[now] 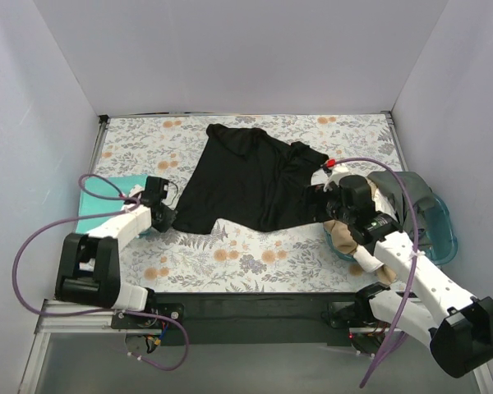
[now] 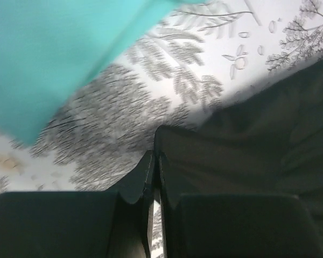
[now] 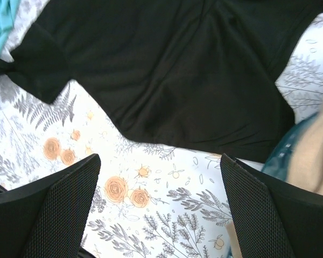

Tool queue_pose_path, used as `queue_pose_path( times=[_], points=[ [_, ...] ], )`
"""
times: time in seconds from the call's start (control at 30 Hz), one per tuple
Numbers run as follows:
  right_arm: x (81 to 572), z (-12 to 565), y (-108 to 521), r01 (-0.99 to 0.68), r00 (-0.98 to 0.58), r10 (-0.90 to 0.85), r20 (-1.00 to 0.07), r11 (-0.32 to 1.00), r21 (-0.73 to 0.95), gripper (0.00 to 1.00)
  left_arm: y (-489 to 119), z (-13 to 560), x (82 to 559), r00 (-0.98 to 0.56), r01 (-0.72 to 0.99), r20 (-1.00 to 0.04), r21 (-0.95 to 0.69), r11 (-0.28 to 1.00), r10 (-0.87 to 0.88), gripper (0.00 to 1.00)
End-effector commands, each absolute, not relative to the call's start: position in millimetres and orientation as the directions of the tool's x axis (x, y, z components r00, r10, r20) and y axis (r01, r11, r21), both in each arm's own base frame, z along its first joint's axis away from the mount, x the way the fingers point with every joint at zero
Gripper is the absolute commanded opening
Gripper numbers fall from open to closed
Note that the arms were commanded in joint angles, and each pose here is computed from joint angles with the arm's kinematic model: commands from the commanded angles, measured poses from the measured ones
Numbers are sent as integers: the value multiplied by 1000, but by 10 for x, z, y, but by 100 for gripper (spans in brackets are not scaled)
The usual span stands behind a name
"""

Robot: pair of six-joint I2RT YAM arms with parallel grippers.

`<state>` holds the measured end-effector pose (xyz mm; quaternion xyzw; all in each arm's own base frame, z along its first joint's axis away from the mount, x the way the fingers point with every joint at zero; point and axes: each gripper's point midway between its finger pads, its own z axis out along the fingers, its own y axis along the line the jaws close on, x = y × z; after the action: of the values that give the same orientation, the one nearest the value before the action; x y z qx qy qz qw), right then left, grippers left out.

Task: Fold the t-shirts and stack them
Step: Flatten the tshirt out

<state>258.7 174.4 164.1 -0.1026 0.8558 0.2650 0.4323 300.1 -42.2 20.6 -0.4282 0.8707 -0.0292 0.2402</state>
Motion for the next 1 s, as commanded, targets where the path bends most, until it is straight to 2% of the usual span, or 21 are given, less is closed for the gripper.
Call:
queue_pose_path(
  times=[0.0,0.07,0.2,0.33,0.5,0.6,0.77,0.83,0.97],
  points=[
    [2605,1730,1917,-470,-572,-21,-820,828,307,98,-79,273,2620,-352,-845,-430,-237,480,-831,0],
    [2540,1629,2074,-485,-586,-86,-805,834,263,98,5,341,2573,-282,-860,-411,-293,419,-867,0],
    [2511,1546,2264,-454,-606,-139,-783,869,197,98,419,434,2379,-114,-935,-454,-252,251,-884,0],
    [2440,1215,2294,-363,-679,-146,-719,919,157,98,383,563,2447,-87,-916,-441,-317,246,-893,0],
    [2279,862,2018,-214,-773,-102,-626,971,106,98,366,657,2466,-88,-901,-443,-347,261,-892,0],
    [2124,703,1898,-187,-803,-89,-590,977,107,97,325,641,2473,-102,-888,-432,-367,277,-896,0],
    [1910,455,1809,-183,-844,-93,-528,975,122,89,279,650,2510,-118,-875,-419,-385,295,-900,0],
    [1873,383,1814,-188,-855,-99,-510,974,126,81,269,645,2514,-125,-872,-417,-386,300,-900,0],
    [1863,281,1770,-176,-864,-106,-493,980,97,79,265,628,2516,-131,-871,-417,-385,305,-900,0]
  ],
)
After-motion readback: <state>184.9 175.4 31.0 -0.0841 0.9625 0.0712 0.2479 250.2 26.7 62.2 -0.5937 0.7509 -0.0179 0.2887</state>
